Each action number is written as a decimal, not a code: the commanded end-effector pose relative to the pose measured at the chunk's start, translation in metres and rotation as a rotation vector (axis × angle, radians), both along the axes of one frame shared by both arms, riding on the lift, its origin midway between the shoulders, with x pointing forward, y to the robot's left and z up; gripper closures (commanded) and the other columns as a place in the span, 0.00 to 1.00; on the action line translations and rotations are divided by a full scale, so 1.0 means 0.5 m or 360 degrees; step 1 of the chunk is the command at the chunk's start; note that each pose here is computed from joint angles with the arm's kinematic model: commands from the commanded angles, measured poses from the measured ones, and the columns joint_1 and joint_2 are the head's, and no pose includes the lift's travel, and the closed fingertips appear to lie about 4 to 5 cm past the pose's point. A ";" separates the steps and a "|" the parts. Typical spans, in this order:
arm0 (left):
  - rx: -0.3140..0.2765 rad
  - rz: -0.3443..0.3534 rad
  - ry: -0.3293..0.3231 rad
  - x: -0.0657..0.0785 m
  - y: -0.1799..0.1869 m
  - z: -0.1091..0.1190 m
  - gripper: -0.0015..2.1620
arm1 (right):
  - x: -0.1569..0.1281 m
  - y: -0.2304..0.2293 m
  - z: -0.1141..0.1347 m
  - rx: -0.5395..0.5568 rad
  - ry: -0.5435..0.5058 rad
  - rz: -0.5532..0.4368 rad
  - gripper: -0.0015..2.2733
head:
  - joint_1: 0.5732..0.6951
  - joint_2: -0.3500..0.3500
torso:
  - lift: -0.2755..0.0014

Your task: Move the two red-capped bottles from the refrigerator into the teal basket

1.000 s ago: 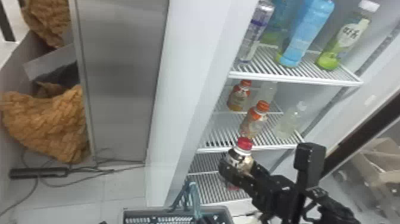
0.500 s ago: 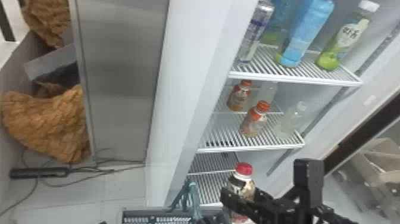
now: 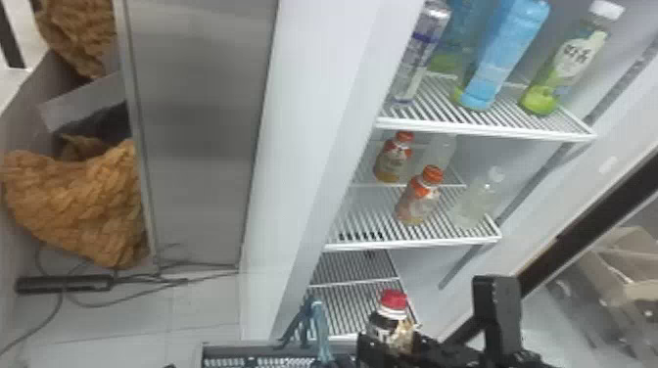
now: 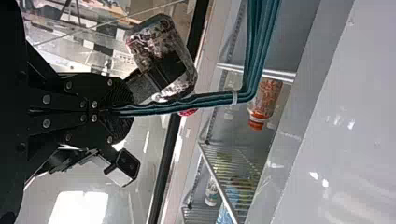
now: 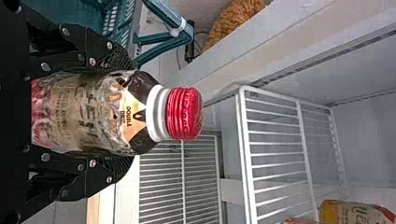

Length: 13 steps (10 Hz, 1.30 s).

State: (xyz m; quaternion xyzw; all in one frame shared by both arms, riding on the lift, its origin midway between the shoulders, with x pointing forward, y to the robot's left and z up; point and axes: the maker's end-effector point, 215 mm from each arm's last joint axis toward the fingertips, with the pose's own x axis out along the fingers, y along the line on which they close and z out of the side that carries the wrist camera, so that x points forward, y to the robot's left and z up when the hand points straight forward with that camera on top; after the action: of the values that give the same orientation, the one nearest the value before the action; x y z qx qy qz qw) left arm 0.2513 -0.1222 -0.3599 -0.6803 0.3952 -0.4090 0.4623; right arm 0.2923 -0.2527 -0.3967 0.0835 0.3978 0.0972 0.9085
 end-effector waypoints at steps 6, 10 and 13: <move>0.0000 0.0003 0.0000 0.001 0.000 0.000 0.53 | -0.021 0.041 -0.033 0.0078 0.0090 0.0065 0.16 | 1.00 0.00 | 0.19; -0.0002 0.0007 0.0002 0.003 0.001 0.000 0.53 | -0.005 0.030 -0.025 0.0064 0.0039 0.0048 0.14 | 1.00 0.00 | 0.19; -0.0001 0.0011 0.0005 0.002 0.001 -0.001 0.53 | 0.069 -0.015 0.042 0.0001 -0.0278 -0.0049 0.14 | 1.00 0.00 | 0.19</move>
State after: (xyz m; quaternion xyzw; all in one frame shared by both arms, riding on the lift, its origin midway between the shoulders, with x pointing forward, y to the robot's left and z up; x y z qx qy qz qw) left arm 0.2524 -0.1215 -0.3603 -0.6824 0.3936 -0.4066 0.4627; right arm 0.3184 -0.2531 -0.3836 0.0856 0.3375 0.0984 0.9322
